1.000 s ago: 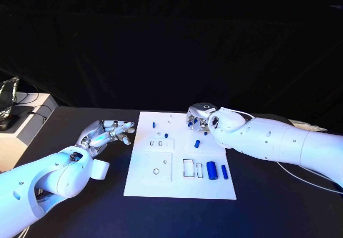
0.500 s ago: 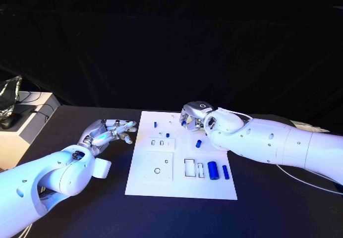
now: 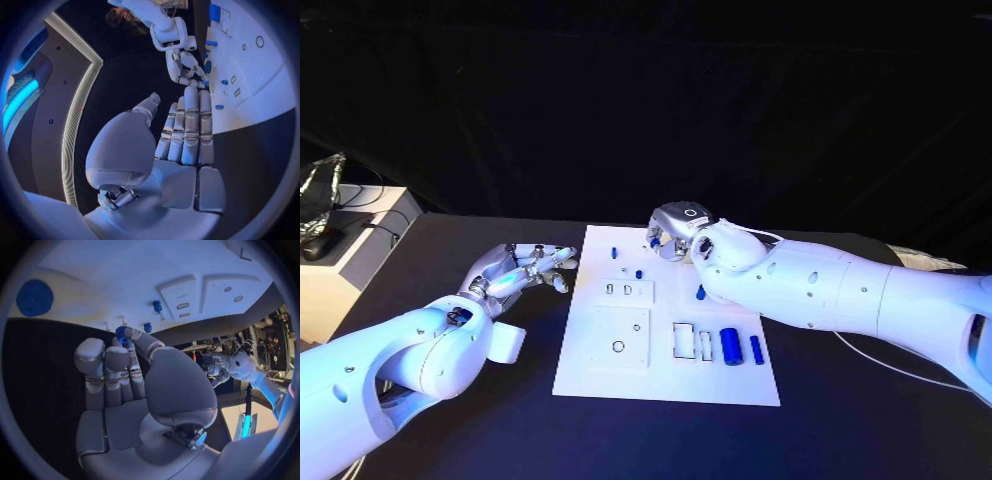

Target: Assemble the parts on the task board

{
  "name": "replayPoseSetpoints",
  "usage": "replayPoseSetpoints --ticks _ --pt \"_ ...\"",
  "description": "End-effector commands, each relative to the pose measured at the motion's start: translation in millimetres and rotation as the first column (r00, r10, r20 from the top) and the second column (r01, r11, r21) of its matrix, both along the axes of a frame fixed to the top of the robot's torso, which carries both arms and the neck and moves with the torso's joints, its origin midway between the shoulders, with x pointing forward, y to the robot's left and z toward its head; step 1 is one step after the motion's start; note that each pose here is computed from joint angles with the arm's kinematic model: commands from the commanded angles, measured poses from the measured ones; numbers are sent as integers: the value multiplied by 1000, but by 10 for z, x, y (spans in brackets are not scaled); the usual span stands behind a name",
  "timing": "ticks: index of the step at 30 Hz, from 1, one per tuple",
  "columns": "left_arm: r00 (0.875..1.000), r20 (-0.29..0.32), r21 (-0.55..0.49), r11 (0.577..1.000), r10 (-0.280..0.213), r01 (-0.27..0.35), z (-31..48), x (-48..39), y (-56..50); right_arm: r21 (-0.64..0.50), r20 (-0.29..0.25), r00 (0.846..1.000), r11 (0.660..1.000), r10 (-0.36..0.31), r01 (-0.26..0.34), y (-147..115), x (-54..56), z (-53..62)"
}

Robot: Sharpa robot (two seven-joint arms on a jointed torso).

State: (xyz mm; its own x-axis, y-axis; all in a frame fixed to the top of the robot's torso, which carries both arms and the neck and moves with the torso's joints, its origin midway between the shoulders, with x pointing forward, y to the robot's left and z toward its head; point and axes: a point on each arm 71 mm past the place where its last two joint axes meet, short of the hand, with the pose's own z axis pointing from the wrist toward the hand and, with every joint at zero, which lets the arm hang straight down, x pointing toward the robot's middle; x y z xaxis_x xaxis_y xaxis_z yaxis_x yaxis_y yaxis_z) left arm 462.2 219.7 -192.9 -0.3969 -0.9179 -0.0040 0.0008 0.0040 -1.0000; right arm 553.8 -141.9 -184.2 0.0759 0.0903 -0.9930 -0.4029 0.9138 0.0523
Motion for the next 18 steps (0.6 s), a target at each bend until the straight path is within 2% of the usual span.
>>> replayPoseSetpoints --ticks 1,9,18 --pt "1000 5 -11 1000 -20 20 15 -14 -39 -4 67 998 1000 -15 15 2 41 15" --pt "1000 4 -12 1000 -23 23 20 -18 -46 4 109 993 999 -40 40 -28 114 13" --pt "1000 4 -11 1000 -21 21 24 -16 -37 -4 126 990 998 -56 57 -56 161 12"
